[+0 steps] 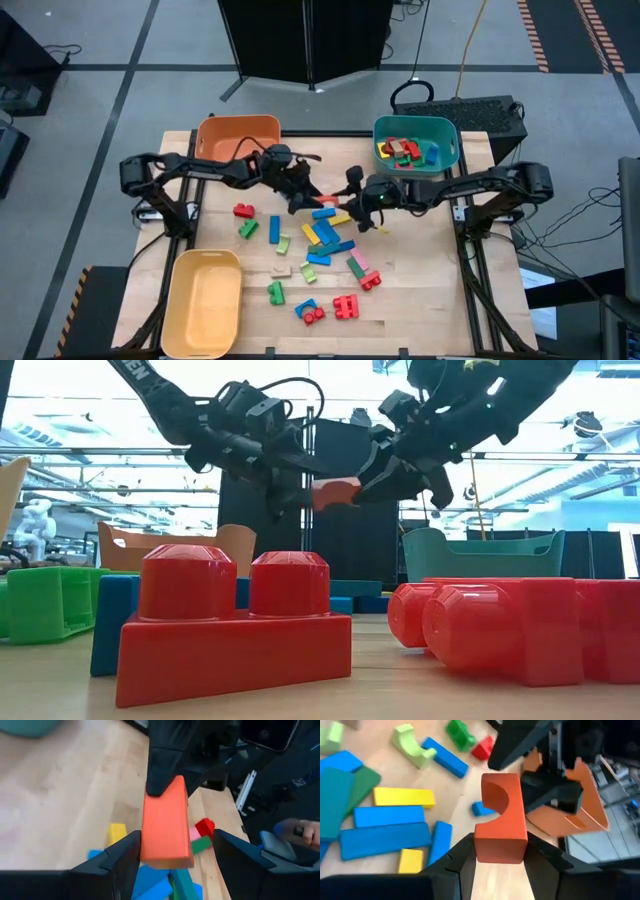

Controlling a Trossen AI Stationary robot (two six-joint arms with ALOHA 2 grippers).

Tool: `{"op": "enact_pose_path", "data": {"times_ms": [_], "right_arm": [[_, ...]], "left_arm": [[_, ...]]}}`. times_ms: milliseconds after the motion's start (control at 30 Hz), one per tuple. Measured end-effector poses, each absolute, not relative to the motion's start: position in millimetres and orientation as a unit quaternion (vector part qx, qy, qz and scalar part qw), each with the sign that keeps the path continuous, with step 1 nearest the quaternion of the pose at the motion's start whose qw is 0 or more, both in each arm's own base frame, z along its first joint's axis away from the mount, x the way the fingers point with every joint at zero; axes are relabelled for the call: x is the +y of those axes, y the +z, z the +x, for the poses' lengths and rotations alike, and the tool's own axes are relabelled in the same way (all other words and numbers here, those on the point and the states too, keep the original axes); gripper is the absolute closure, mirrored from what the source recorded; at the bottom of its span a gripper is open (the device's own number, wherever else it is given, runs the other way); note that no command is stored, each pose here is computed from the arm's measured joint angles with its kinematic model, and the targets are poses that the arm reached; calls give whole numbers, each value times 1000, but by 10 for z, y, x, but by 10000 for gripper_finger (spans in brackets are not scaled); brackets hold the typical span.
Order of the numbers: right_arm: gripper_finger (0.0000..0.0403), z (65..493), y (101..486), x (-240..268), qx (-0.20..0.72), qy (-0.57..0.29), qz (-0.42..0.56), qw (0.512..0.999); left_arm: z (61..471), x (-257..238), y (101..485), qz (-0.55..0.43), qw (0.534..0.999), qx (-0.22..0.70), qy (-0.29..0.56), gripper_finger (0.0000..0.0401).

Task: Sort blocks by size
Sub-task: Put the orange arch block into the blue bin

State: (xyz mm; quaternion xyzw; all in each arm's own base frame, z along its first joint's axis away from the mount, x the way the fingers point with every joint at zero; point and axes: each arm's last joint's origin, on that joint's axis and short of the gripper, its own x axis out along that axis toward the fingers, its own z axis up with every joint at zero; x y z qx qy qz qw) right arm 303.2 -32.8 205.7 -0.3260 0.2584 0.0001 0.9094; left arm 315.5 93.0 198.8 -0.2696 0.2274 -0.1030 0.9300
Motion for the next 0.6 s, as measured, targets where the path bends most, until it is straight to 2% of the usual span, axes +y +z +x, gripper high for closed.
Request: {"op": "enact_pose_path", "data": {"times_ms": [200, 333, 600], "right_arm": [[269, 2750, 2219, -501, 311, -33, -271, 910], [269, 2549, 2389, -603, 313, -64, -244, 916], [269, 2148, 2621, -746, 294, -124, -213, 923]], "left_arm": [[3026, 930, 2208, -211, 951, 213, -74, 162], [2936, 903, 2327, -167, 962, 215, -21, 162], [2916, 736, 2373, -140, 963, 230, -11, 162]]}}
